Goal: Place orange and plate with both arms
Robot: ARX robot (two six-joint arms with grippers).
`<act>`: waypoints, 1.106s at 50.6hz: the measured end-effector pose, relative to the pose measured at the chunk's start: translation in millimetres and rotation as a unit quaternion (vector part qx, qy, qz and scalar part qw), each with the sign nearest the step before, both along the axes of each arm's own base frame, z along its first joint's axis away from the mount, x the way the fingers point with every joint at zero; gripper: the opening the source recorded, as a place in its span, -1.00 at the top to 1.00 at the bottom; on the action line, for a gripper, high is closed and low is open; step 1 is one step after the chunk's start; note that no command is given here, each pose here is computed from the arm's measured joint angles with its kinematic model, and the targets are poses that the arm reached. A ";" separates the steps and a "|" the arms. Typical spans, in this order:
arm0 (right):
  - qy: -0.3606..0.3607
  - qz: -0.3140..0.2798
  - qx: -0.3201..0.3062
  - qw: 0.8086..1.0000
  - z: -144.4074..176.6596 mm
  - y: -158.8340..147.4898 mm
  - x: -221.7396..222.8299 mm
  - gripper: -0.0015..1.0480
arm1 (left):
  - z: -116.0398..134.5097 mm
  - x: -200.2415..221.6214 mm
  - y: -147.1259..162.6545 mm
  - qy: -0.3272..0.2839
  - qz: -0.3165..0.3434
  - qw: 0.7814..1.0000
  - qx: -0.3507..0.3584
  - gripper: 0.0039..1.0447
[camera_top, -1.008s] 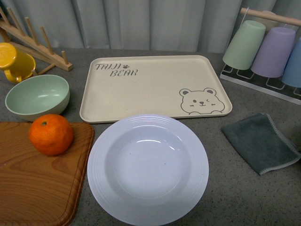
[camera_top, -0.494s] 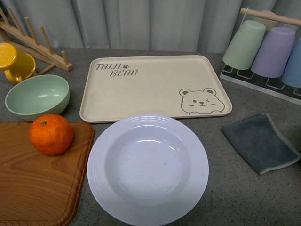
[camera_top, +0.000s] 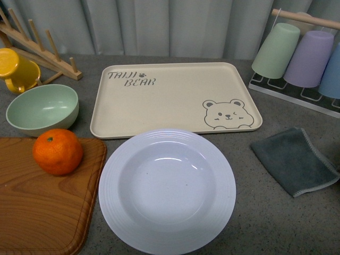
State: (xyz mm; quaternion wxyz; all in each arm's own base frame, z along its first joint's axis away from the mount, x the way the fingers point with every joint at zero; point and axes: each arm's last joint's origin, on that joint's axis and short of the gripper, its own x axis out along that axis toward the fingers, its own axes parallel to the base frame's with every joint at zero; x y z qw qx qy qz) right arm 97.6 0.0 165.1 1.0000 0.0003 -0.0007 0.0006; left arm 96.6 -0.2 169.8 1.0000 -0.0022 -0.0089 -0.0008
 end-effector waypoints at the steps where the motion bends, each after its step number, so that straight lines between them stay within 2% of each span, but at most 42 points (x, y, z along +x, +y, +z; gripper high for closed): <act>1: 0.000 0.000 0.000 1.000 0.0 0.0 0.0 -0.83 | 0.0 0.0 0.0 0.000 0.000 1.000 0.000 -0.88; 2: 0.000 0.000 0.000 1.000 0.0 0.0 0.0 -0.83 | 0.0 0.0 0.0 0.000 0.001 1.000 0.000 -0.88; 4: 0.000 0.000 0.000 1.000 0.0 0.0 0.0 -0.83 | -1.7 0.7 -0.1 0.044 0.062 0.997 -0.021 -0.88; 6: 0.000 0.000 0.000 1.000 0.0 0.0 0.0 -0.83 | -7.1 2.4 -0.8 0.114 0.148 0.982 -0.029 -0.88; 7: 0.000 0.000 0.000 1.000 0.0 0.0 0.0 -0.83 | -9.8 2.8 -0.4 0.129 0.170 0.977 -0.030 -0.88; 11: 0.000 0.000 0.000 1.000 0.0 0.0 0.0 -0.83 | -14.6 4.8 1.5 0.149 0.220 0.963 -0.039 -0.88; 13: 0.000 0.000 0.000 1.000 0.0 0.0 0.0 -0.83 | -13.6 7.5 1.3 0.149 0.226 0.962 -0.043 -0.88; 18: 0.000 0.000 0.000 1.000 0.0 0.0 0.0 -0.83 | -8.4 20.9 -1.8 0.150 0.195 0.968 -0.057 -0.88; 30: 0.000 0.000 0.000 1.000 0.0 0.0 0.0 -0.83 | -1.8 90.1 -17.1 0.170 0.135 0.974 -0.065 -0.88; 42: 0.000 0.000 0.000 1.000 0.0 0.0 0.0 -0.83 | -28.2 132.4 -33.8 0.256 0.088 0.961 -0.053 -0.88; 56: 0.000 0.000 0.000 1.000 0.0 0.0 0.0 -0.83 | -55.8 161.7 -49.6 0.311 0.036 0.949 -0.039 -0.88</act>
